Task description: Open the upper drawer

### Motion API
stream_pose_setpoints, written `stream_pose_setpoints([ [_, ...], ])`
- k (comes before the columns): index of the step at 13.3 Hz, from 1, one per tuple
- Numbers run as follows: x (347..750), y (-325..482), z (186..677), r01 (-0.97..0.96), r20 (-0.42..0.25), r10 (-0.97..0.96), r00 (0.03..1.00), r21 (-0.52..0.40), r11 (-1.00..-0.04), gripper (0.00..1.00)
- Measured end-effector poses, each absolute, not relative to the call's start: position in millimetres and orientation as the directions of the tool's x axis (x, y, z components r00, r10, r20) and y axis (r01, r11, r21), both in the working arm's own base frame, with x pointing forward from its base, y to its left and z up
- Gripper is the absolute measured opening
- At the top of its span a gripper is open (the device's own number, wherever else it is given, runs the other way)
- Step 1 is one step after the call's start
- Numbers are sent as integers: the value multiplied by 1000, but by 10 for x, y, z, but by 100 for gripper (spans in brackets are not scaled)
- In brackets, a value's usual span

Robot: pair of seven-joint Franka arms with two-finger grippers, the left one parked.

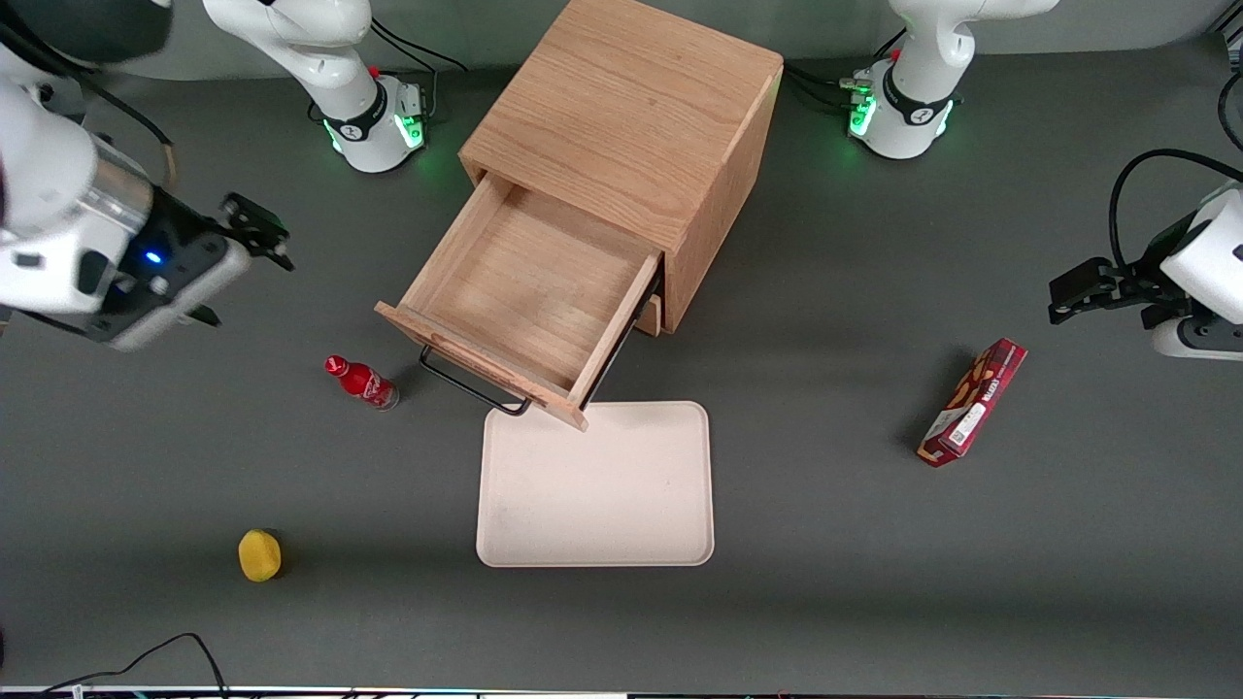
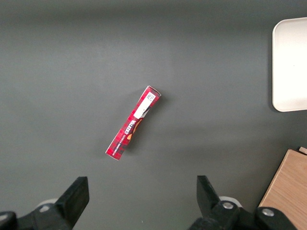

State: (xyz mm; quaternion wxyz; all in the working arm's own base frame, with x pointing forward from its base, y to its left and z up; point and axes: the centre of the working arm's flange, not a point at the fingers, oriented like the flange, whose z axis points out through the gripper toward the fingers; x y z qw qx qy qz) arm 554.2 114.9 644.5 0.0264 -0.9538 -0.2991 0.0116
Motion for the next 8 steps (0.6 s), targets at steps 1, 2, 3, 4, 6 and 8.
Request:
stream_pose_setpoints([
  [1, 5343, 1038, 6502, 536, 17, 536, 844, -49, -843, 100],
  [2, 5121, 921, 6553, 497, 34, 496, 868, -35, -867, 100],
  [3, 4904, 800, 6595, 456, 41, 455, 890, -18, -890, 100],
  [4, 4738, 680, 6622, 417, 43, 417, 908, -1, -909, 100],
  [6, 4615, 401, 6613, 351, 22, 351, 936, 5, -936, 99],
  [8, 4641, 176, 6546, 309, 1, 309, 951, -14, -951, 97],
])
